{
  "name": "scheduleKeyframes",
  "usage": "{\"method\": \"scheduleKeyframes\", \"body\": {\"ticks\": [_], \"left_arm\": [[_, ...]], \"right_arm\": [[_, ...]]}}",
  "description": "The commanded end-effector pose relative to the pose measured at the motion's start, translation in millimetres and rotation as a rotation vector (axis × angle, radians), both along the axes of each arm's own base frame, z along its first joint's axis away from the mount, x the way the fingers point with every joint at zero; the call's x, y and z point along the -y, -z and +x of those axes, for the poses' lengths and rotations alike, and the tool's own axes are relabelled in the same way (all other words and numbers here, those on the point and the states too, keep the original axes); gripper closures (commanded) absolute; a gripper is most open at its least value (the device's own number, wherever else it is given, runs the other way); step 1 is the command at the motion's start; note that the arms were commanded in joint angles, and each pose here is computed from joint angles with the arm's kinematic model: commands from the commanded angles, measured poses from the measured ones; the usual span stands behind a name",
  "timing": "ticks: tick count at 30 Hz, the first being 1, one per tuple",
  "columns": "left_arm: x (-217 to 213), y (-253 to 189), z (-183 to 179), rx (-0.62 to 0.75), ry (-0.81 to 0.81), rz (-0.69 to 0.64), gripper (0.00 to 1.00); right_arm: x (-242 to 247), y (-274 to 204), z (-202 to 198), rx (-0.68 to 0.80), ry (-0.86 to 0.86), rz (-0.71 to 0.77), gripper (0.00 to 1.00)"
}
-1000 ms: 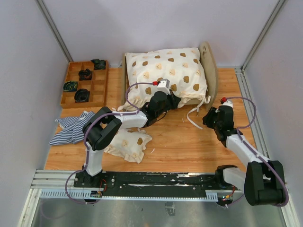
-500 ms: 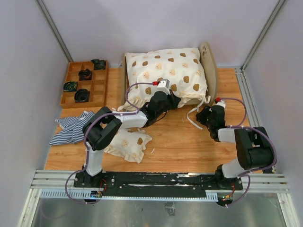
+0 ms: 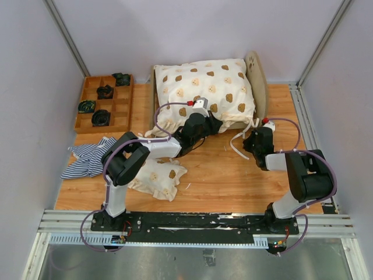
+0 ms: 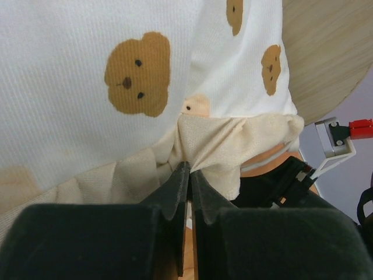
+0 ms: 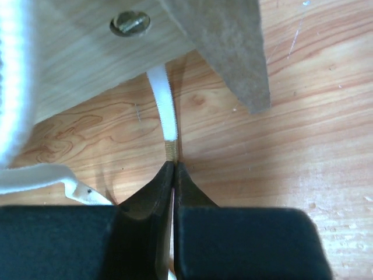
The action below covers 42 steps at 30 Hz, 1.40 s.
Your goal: Set up the pet bed
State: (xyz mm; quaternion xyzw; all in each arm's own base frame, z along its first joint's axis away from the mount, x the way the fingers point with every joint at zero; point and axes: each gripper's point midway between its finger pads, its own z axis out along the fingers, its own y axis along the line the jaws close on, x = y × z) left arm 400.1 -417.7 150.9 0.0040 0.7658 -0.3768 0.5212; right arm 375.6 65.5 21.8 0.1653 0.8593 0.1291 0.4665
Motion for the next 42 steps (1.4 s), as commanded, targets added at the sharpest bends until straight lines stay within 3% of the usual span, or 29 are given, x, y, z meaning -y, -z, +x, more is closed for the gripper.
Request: {"method": "scheduleKeyframes", "body": {"ticks": [1,7,11,23,25,30,42], "left_arm": [[-10,-17,-1,0.011,-0.026,-0.033,0.87],[-19,-37,-13,0.043,-0.005,-0.035,0.59],[-23,-44,-29,0.072,0.021,-0.014,0.51],[11,-30,-118,0.141,0.383,0.005,0.47],[15,-26,-121,0.105,0.400,-0.016,0.46],[30,-20,-128,0.014,0.442,-0.098,0.43],[67,11,-135,-0.081,0.538,-0.118,0.40]], "right_arm": [[4,13,-26,-0.114,-0.010,-0.066,1.00],[8,-4,-61,-0.146,-0.065,-0.108,1.00],[0,-30,-74,-0.117,-0.109,-0.070,1.00],[-51,-75,-105,-0.061,-0.350,0.141,1.00],[-62,-79,-113,-0.043,-0.437,0.158,1.00],[-63,-70,-127,-0.046,-0.475,0.143,1.00],[-73,-87,-134,0.059,-0.566,0.149,1.00]]}}
